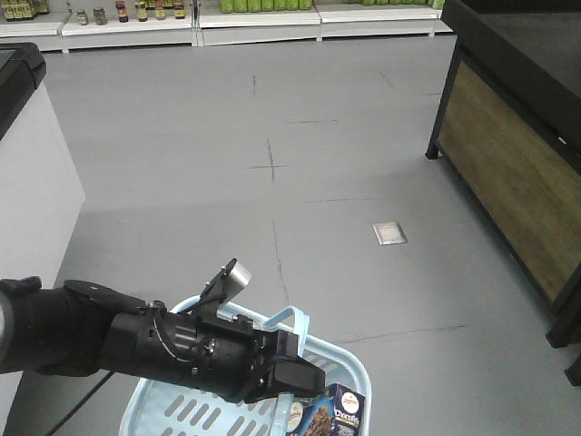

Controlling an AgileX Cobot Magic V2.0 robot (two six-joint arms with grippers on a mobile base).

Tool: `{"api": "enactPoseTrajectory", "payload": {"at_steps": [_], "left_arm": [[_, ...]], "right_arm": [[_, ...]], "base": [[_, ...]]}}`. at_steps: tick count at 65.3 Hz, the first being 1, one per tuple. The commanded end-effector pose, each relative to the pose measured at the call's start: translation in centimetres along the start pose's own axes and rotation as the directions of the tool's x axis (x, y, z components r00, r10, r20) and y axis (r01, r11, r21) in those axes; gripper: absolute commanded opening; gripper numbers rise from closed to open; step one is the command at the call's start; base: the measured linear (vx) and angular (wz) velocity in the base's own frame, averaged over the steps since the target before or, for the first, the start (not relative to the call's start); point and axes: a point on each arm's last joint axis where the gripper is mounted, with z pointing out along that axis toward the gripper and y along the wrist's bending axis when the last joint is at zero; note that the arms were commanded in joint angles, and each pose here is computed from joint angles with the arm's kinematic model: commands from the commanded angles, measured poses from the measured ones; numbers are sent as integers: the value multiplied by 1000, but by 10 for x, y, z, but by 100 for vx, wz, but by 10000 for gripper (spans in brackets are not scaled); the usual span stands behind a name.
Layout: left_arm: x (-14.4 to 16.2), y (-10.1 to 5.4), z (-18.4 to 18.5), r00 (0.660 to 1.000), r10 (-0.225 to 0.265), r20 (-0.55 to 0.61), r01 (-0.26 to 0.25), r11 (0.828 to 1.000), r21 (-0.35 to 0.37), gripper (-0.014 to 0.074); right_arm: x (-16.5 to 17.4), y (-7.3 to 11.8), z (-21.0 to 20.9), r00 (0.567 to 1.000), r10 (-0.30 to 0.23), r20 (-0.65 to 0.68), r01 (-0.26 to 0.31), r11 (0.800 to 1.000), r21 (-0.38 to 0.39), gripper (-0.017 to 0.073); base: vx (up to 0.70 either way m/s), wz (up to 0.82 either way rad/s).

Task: Left arm holds basket, right arm returns cookies
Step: 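Hold the basket in the left gripper while driving along the aisle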

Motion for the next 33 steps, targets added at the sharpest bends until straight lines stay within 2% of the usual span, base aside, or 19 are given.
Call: {"api": "enactPoseTrajectory", "payload": {"at_steps": [1,33], "left_arm": [[-4,-26,-9,999,25,34,-29,993,117,-7],[-4,-26,-9,999,25,34,-29,993,117,-7]], "right_arm": [[-6,-1,-1,997,-15,80,14,1000,11,-8],[-7,-1,-1,997,-15,81,14,1000,11,-8]], "base": [[35,1],[34,14]]}}
